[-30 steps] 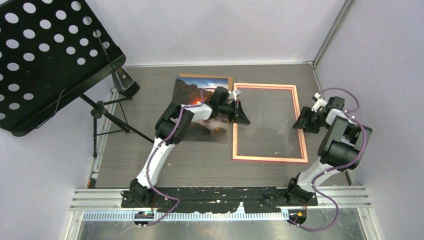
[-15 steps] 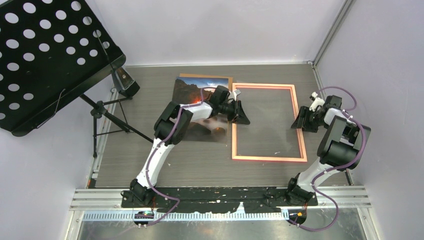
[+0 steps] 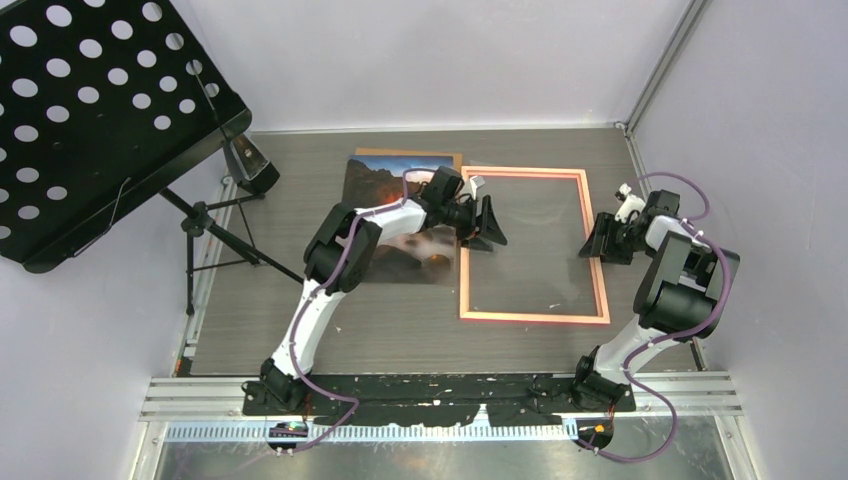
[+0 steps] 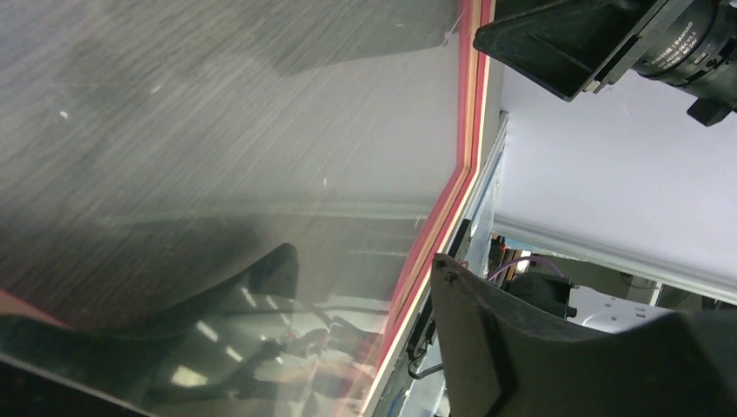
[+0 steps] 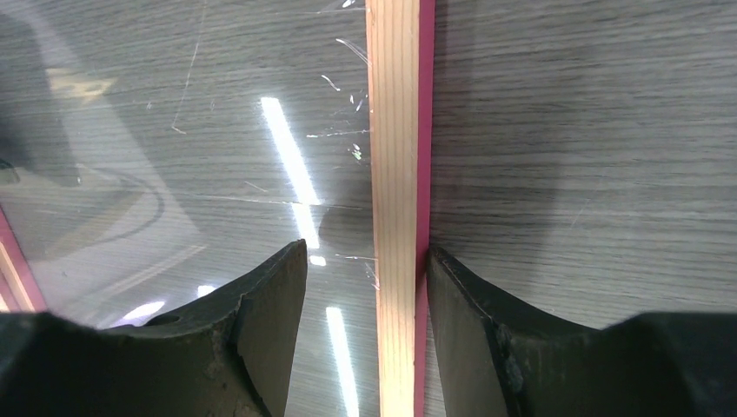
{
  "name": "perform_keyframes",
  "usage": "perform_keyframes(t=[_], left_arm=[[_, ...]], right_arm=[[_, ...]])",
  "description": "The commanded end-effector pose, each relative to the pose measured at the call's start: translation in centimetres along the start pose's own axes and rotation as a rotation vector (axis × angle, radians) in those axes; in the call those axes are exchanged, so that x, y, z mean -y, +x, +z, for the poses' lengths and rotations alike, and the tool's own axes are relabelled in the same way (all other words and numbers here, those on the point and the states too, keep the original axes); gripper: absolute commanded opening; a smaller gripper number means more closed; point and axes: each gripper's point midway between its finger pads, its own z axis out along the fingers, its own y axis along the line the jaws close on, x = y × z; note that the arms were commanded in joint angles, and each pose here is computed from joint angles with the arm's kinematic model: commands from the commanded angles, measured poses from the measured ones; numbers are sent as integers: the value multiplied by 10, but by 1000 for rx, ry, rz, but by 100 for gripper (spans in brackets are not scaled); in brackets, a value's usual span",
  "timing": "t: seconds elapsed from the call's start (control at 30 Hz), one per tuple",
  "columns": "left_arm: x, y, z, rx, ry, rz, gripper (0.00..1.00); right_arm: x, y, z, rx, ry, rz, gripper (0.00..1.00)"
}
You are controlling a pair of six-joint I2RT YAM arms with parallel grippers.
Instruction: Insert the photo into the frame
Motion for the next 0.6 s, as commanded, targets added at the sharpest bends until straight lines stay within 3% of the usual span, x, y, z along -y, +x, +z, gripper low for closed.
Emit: perform_keyframes(t=[0.0,0.17,0.57], left_arm=[[5,5,-10,-2,-67,19,65],[8,6,-18,2,-99,27,79],[16,17,-35,1,-181,15,86]], right_arm=[[-17,-2,-8,16,-49,-14,59],[-18,-5,-10,25,-46,-20,59],[-19,-5,-11,30,-51,-24,59]])
